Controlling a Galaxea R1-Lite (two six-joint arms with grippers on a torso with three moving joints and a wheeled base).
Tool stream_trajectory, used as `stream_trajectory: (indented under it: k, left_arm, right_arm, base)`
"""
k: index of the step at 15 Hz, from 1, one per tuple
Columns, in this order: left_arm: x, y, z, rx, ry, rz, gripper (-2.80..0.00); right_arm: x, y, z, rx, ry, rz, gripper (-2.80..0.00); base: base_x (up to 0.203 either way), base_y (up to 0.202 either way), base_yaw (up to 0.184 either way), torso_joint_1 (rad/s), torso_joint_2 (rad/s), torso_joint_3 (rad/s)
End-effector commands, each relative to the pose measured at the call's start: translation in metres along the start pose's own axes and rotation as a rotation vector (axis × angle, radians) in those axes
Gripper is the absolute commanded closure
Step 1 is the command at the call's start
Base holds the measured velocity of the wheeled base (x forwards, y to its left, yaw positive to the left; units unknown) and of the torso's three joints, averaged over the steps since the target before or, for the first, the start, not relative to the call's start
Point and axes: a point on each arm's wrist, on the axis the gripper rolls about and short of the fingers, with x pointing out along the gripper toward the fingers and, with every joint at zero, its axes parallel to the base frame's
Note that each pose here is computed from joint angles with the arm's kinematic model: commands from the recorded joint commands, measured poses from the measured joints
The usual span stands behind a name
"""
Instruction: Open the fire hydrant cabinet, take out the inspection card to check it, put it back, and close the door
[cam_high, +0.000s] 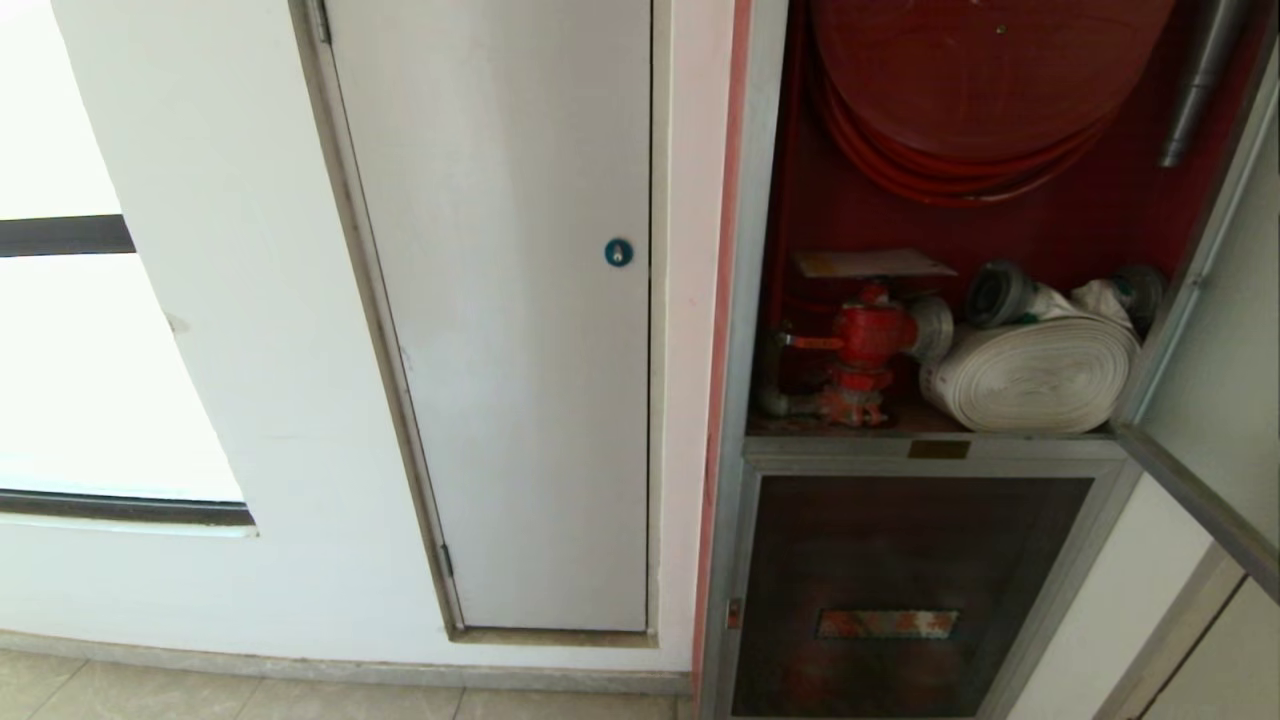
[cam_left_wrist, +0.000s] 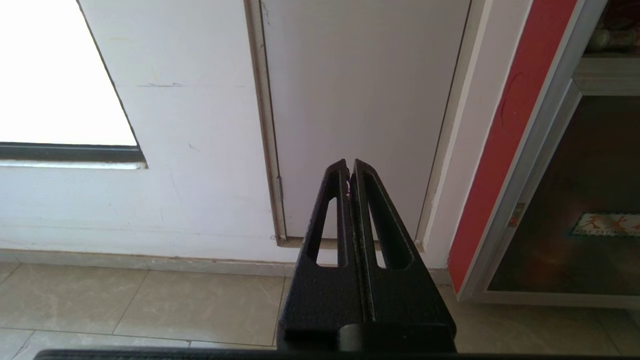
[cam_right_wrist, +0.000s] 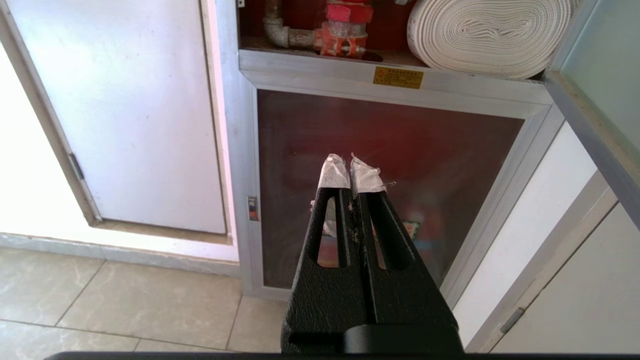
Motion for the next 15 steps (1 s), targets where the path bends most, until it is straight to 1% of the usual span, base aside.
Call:
stream_trajectory:
  k: [1, 15]
  left_arm:
    - [0.0000, 0.0000, 0.0000, 0.000, 0.000, 0.000, 0.00]
    - [0.0000, 0.0000, 0.0000, 0.000, 0.000, 0.000, 0.00]
  right_arm:
    - [0.0000, 0.0000, 0.0000, -0.001, 0.000, 0.000, 0.00]
    - [0.0000, 0.0000, -0.0001, -0.005, 0.001, 0.000, 0.00]
  base:
    - [0.000, 0.000, 0.000, 0.000, 0.00, 0.000]
    - [0.000, 0.000, 0.000, 0.000, 0.00, 0.000]
